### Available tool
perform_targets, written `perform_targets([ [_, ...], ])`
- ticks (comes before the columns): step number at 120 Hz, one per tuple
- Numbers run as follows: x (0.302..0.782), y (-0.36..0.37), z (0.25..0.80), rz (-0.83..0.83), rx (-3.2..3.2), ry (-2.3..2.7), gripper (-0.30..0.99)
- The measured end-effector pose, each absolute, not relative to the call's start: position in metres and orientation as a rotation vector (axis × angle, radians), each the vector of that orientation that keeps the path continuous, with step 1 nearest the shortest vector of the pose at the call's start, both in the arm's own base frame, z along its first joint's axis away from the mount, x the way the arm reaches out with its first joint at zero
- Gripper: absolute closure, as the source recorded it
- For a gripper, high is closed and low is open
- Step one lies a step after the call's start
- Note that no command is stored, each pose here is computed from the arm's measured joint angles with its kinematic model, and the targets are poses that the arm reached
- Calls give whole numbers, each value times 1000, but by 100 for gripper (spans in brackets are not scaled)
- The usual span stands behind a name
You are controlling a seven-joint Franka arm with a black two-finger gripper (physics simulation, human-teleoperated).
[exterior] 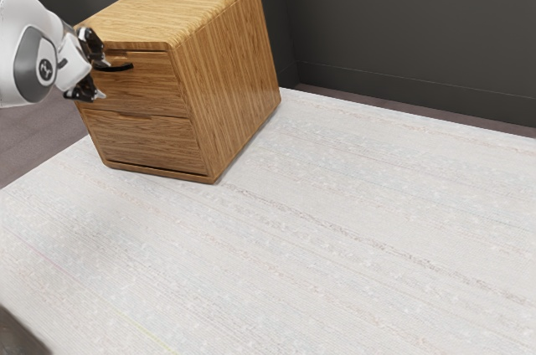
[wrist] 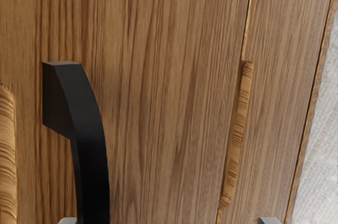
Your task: Pull the drawer handle with one arm to open the drawer
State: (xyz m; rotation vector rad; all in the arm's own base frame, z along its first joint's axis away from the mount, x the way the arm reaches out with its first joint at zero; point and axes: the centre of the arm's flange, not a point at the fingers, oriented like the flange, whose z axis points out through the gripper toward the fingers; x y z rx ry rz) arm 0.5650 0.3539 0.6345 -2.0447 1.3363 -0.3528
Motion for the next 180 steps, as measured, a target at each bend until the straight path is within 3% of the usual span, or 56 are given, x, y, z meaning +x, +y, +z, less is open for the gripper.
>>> perform_targets([
  [35, 570, 357, 622, -342, -2056, 1342, 23],
  [57, 561, 356, 626, -346, -2057, 1337, 45],
  [89, 542, 359, 635, -350, -2069, 1320, 53],
  [116, 540, 359, 623, -339, -2088, 1331, 35],
  [124, 537, 359, 624, -342, -2091, 1329, 36],
  [134, 533, 358, 627, -351, -2090, 1324, 46],
  [180, 524, 352, 629, -373, -2098, 1327, 49],
])
